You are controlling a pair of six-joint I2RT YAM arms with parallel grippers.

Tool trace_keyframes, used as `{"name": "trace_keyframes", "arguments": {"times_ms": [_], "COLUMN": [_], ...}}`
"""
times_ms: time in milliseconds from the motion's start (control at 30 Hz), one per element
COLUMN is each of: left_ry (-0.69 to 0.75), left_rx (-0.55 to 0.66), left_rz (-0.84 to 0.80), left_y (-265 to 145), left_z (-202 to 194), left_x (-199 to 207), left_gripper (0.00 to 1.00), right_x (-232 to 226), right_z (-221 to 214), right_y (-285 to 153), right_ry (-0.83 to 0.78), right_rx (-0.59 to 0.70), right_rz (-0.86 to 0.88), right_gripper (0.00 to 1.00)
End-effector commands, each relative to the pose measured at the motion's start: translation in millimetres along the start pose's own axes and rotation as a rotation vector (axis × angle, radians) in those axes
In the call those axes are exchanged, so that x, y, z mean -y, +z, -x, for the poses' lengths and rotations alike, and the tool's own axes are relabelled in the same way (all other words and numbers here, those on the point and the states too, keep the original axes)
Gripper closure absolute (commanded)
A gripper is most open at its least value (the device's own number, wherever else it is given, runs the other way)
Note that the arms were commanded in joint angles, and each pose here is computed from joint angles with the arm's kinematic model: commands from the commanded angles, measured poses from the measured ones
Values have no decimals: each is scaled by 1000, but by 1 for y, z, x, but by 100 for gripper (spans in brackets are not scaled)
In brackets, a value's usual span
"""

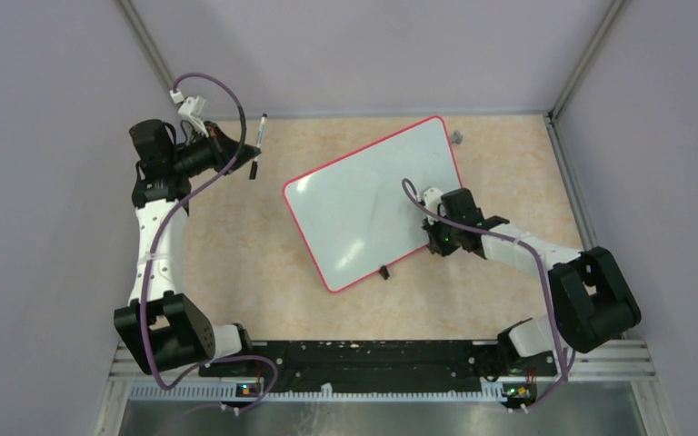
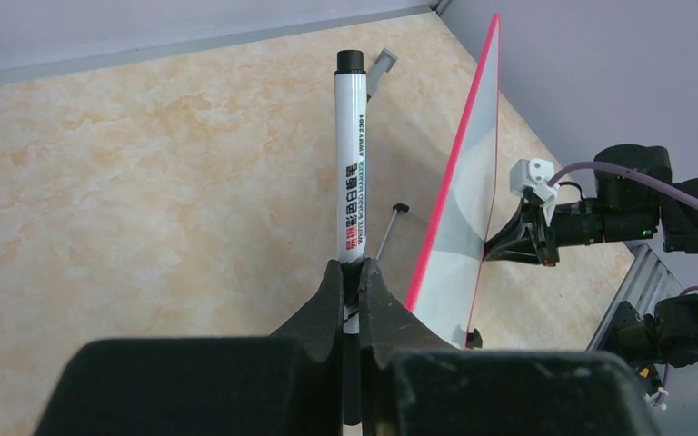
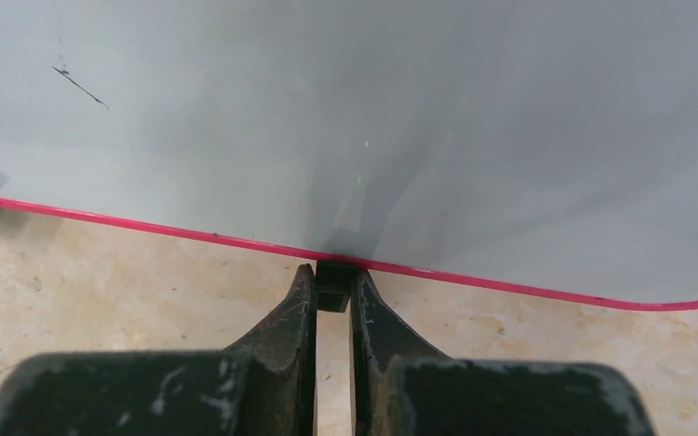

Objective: Write a sentence on the whiteboard
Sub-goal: Move the whiteboard to the center of the board.

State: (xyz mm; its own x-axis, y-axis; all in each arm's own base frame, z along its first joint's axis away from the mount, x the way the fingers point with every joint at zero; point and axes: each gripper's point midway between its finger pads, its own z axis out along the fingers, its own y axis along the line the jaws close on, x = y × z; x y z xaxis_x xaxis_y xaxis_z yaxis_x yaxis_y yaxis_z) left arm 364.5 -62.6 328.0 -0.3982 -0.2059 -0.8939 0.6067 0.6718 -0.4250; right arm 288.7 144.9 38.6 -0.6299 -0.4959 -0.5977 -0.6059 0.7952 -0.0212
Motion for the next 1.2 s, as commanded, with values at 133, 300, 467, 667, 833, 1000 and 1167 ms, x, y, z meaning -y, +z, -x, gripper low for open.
{"name": "trace_keyframes", "arguments": {"times_ms": [133, 300, 467, 667, 833, 1000, 1167], "left_ry": [78, 81, 79, 72, 64, 50, 39], "left_rx": [51, 51, 50, 53, 49, 44, 38], "left_rz": [-23, -23, -26, -25, -24, -29, -37], "left_y": [-5, -6, -5, -4, -3, -1, 2], "left_z": [20, 22, 22, 20, 18, 18, 17], "left_x": [16, 16, 16, 13, 11, 8, 7], "left_gripper": [100, 100, 100, 100, 100, 100, 100], "right_x": [-44, -53, -43, -43, -45, -56, -75], "right_z": [-14, -31, -38, -48, -55, -53, -56], "right_y": [-12, -16, -28, -35, -38, -45, -52], "right_ry": [-93, -161, -228, -280, -303, -330, -374], "right_rx": [-29, -83, -100, -135, -165, -160, -154], "right_rz": [123, 149, 98, 116, 139, 218, 336], "right_gripper": [100, 100, 100, 100, 90, 75, 69]}}
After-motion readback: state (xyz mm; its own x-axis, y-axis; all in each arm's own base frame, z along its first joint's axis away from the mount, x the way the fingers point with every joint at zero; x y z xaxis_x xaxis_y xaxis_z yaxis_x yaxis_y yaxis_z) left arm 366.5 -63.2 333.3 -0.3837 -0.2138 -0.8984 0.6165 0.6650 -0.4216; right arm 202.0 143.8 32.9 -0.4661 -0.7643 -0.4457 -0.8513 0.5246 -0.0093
